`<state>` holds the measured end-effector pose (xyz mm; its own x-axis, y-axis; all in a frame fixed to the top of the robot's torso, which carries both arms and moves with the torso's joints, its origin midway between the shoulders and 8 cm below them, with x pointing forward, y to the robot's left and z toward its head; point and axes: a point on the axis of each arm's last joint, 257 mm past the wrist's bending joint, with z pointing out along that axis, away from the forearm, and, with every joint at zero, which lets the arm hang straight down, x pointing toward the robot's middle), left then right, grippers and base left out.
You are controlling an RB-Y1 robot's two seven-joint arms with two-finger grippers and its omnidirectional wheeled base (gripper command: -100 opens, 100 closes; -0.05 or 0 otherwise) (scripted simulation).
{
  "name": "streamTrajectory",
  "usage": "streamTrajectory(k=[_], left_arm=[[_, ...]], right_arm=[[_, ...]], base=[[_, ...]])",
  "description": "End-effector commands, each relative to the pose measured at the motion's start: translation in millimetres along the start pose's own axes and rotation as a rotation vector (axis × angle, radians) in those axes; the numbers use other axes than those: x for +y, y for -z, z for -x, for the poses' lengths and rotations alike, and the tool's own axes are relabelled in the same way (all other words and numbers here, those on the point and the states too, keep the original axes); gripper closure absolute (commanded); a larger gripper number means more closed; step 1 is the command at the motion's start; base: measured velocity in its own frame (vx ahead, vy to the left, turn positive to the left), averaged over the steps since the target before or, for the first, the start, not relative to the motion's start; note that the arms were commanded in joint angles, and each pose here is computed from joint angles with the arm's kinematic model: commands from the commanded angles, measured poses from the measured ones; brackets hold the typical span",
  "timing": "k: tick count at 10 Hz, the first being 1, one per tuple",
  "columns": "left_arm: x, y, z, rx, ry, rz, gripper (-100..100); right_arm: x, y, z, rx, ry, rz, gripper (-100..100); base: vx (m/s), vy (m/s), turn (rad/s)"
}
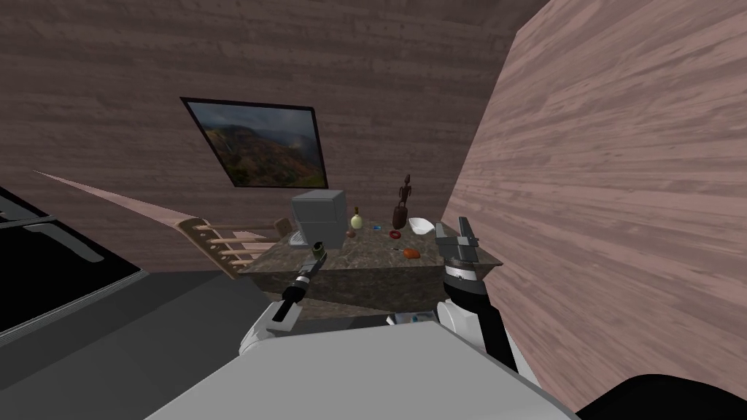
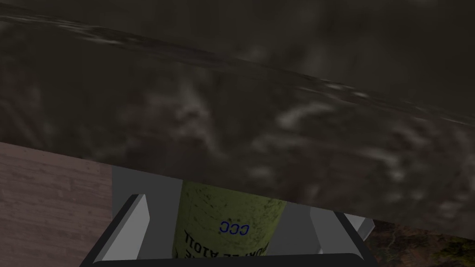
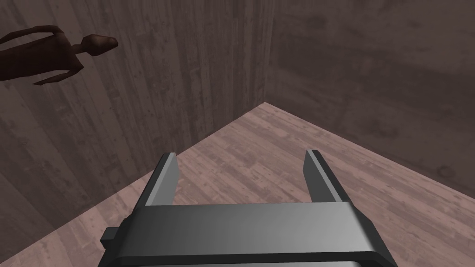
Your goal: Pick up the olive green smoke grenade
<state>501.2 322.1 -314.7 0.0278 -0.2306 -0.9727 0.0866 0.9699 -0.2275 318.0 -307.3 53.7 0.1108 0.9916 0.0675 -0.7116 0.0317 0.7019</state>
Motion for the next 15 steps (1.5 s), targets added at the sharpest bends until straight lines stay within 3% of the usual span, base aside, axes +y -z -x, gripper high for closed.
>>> streamTrajectory(k=[1, 2, 3, 5, 6, 8, 9, 11, 13, 14, 15], left_arm=[[-1.3, -14.1, 3.7, -0.005, -0.003, -0.011, -100], [0.8, -14.2, -3.9, 0.011, 0.002, -0.004, -100], [1.4, -26.7, 9.5, -0.011, -0.015, -0.021, -100], [1.9, -35.5, 1.3, 0.01, -0.005, -0.016, -100], [4.7, -47.5, 13.2, -0.006, -0.022, -0.026, -100], [4.9, -55.6, 7.7, 0.01, -0.015, -0.022, -100], [9.0, -67.0, 21.0, -0.007, -0.034, -0.028, -100], [3.9, -79.3, 27.4, -0.014, -0.032, -0.035, -100], [10.7, -73.6, 13.8, 0.016, -0.026, -0.019, -100], [13.9, -87.5, 32.5, -0.01, -0.047, -0.026, -100], [14.4, -93.8, 29.6, 0.004, -0.043, -0.02, -100]], right_arm=[[0.0, 0.0, 0.0, 0.0, 0.0, 0.0, 0], [0.0, 0.0, 0.0, 0.0, 0.0, 0.0, 0], [0.0, 0.0, 0.0, 0.0, 0.0, 0.0, 0], [0.0, 0.0, 0.0, 0.0, 0.0, 0.0, 0], [0.0, 0.0, 0.0, 0.0, 0.0, 0.0, 0], [0.0, 0.0, 0.0, 0.0, 0.0, 0.0, 0], [0.0, 0.0, 0.0, 0.0, 0.0, 0.0, 0], [0.0, 0.0, 0.0, 0.0, 0.0, 0.0, 0], [0.0, 0.0, 0.0, 0.0, 0.0, 0.0, 0], [0.0, 0.0, 0.0, 0.0, 0.0, 0.0, 0], [0.0, 0.0, 0.0, 0.0, 0.0, 0.0, 0]], base=[[-0.053, -0.025, 0.001], [-0.029, -0.014, -0.001], [-0.052, -0.026, 0.103], [-0.042, -0.023, 0.028], [-0.054, -0.027, 0.09], [-0.041, -0.009, 0.033], [-0.05, -0.002, 0.09], [-0.038, -0.009, 0.037], [0.0, -0.004, -0.012], [-0.042, -0.009, 0.123], [-0.059, -0.018, 0.07]])
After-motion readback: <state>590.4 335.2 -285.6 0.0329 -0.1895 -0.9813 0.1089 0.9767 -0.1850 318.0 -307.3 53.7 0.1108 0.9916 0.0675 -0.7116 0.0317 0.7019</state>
